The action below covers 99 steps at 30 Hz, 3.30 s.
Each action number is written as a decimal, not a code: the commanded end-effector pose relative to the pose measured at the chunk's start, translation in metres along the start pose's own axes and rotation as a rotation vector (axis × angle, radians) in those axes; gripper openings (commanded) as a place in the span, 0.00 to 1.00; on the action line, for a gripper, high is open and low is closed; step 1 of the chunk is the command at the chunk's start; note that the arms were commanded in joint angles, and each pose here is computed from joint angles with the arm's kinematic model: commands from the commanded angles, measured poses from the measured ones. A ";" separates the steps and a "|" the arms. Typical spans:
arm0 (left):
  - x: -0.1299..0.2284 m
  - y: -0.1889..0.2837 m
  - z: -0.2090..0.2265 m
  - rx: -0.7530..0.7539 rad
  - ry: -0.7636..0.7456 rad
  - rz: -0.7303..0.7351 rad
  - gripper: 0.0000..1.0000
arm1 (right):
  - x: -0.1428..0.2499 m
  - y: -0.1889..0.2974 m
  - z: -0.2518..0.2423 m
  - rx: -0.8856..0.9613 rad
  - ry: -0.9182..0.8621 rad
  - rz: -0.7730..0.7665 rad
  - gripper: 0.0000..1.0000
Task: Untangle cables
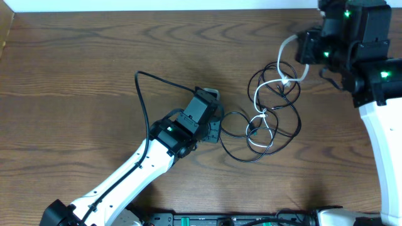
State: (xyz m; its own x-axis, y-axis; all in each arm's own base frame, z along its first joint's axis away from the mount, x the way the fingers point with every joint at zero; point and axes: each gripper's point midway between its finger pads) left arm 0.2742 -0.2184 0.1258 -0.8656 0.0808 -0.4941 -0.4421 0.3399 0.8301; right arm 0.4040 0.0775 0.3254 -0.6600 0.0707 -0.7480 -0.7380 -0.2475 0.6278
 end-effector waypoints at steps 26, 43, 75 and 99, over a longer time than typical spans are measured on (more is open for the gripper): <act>-0.014 0.001 0.046 -0.092 0.107 -0.011 0.44 | 0.098 0.055 -0.241 0.719 -0.399 0.203 0.38; -0.012 0.001 0.047 -0.096 0.111 -0.002 0.44 | 0.138 -0.004 -0.078 -0.045 -0.219 0.456 0.72; -0.008 0.001 0.045 -0.083 0.115 0.014 0.44 | 0.261 -0.109 -0.073 0.422 -0.881 0.276 0.59; -0.006 0.001 0.041 -0.060 0.119 0.028 0.44 | 0.261 -0.131 -0.068 0.397 -0.789 0.270 0.01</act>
State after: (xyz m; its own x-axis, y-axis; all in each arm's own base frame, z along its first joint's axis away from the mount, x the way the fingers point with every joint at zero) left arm 0.2877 -0.1813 0.1191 -0.8964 -0.0158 -0.4429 -0.4286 0.2855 0.8572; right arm 0.3339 0.0660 0.0207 -0.5968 0.7629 -0.2484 -0.4049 -0.0191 0.9142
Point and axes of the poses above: each gripper's point midway between its finger pads, its own y axis back along the fingers, its own z axis along the line the jaws close on, x = y × z, and after that the axes turned 4 degrees about y, right-handed
